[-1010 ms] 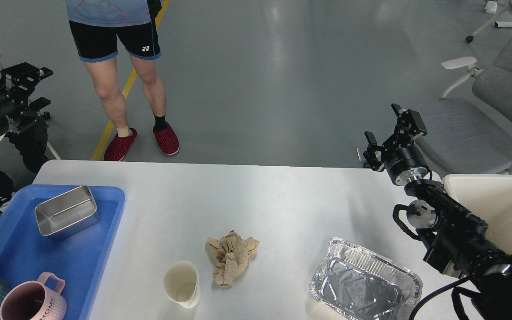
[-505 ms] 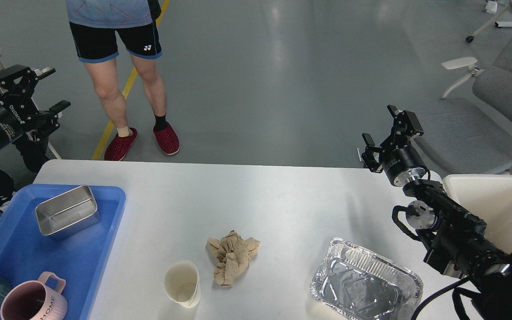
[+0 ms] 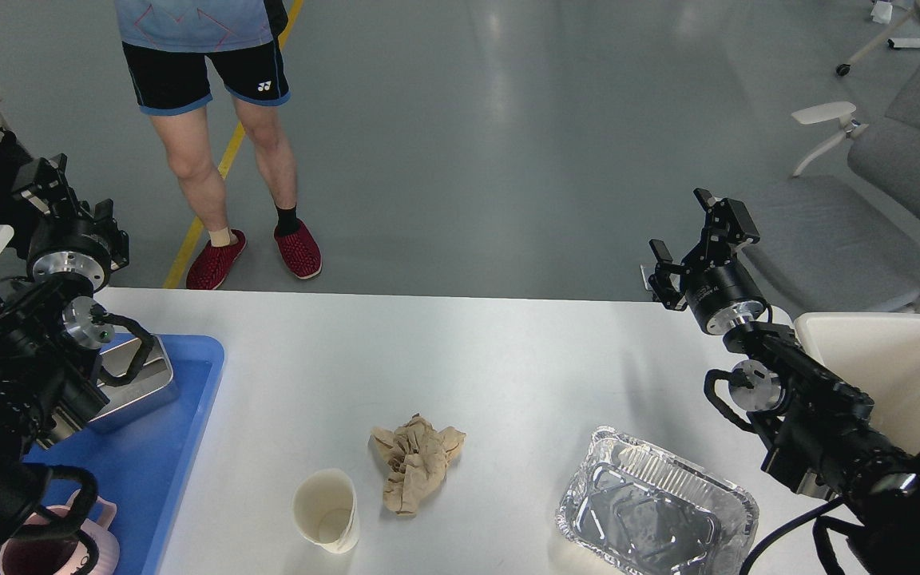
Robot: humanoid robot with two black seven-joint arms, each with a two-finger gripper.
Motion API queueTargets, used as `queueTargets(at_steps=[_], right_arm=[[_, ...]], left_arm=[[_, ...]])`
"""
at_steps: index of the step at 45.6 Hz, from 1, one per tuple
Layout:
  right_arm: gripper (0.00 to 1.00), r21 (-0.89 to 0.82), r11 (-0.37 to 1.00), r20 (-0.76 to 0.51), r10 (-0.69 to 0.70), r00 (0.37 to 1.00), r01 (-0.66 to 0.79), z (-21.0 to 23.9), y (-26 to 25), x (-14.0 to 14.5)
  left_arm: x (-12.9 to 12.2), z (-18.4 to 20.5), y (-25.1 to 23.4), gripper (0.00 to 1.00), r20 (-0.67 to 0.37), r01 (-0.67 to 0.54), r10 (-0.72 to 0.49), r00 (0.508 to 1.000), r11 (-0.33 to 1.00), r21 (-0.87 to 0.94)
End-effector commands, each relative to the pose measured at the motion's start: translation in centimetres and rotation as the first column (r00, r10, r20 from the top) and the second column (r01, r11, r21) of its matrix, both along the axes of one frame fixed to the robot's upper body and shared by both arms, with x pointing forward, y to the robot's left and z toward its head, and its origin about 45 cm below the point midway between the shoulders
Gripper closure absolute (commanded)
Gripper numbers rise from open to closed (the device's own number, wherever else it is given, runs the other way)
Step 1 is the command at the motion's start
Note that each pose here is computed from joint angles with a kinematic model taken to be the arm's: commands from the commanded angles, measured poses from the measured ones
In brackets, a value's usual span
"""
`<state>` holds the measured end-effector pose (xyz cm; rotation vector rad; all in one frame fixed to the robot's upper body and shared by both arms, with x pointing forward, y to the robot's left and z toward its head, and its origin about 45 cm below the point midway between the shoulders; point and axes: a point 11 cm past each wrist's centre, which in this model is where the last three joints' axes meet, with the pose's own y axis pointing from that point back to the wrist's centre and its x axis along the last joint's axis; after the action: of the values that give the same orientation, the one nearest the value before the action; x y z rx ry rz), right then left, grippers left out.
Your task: Tidy desktop
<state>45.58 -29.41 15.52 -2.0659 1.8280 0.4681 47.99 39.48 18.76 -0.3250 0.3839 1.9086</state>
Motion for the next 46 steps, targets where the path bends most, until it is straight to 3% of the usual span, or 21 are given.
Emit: queueTargets(at_steps=[1, 7, 12, 21, 26, 32, 37, 46], right_arm=[[0.0, 0.001, 1.0, 0.001, 0.002, 1.0, -0.002, 0.0, 0.0, 0.0], [0.0, 0.001, 1.0, -0.001, 0.003, 1.0, -0.003, -0.1, -0.1, -0.1], [0.0, 0.002, 1.0, -0.004, 0.003, 1.0, -0.003, -0.3, 0.0, -0.2], [0.0, 0.001, 1.0, -0.003, 0.004, 1.0, -0.004, -0.2, 0.0, -0.2], [0.0, 0.002, 1.0, -0.003, 0.005, 1.0, -0.005, -0.2, 0.1, -0.2], [0.0, 0.0, 1.0, -0.008, 0.001, 1.0, -0.001, -0.4, -0.1, -0.3], [0.0, -0.001, 1.0, -0.013, -0.005, 1.0, 0.005, -0.6, -0.1, -0.4], [0.0, -0.01, 1.0, -0.025, -0.018, 1.0, 0.018, -1.0, -0.6, -0.5]], left_arm=[[0.5, 0.1, -3.3, 0.2, 0.105, 0.21, -0.201, 0.974, 0.974, -0.082], [0.0, 0.3, -3.2, 0.2, 0.144, 0.315, -0.304, 0.942, 0.947, -0.06], [-0.2, 1.3, -3.6, 0.2, 0.158, 0.469, -0.464, 0.872, 0.883, 0.01], [-1.4, 0.9, -3.2, 0.2, 0.171, 0.545, -0.542, 0.823, 0.838, 0.036], [-1.3, 0.9, -2.8, 0.18, 0.182, 0.495, -0.497, 0.849, 0.867, 0.056], [-1.0, -0.3, -3.9, 0.04, 0.149, 0.404, -0.411, 0.9, 0.912, 0.071], [-2.2, -3.4, -6.0, 0.04, 0.111, 0.403, -0.402, 0.909, 0.915, 0.019], [-2.2, -3.7, -6.3, 0.04, 0.156, 0.331, -0.318, 0.935, 0.941, -0.065]])
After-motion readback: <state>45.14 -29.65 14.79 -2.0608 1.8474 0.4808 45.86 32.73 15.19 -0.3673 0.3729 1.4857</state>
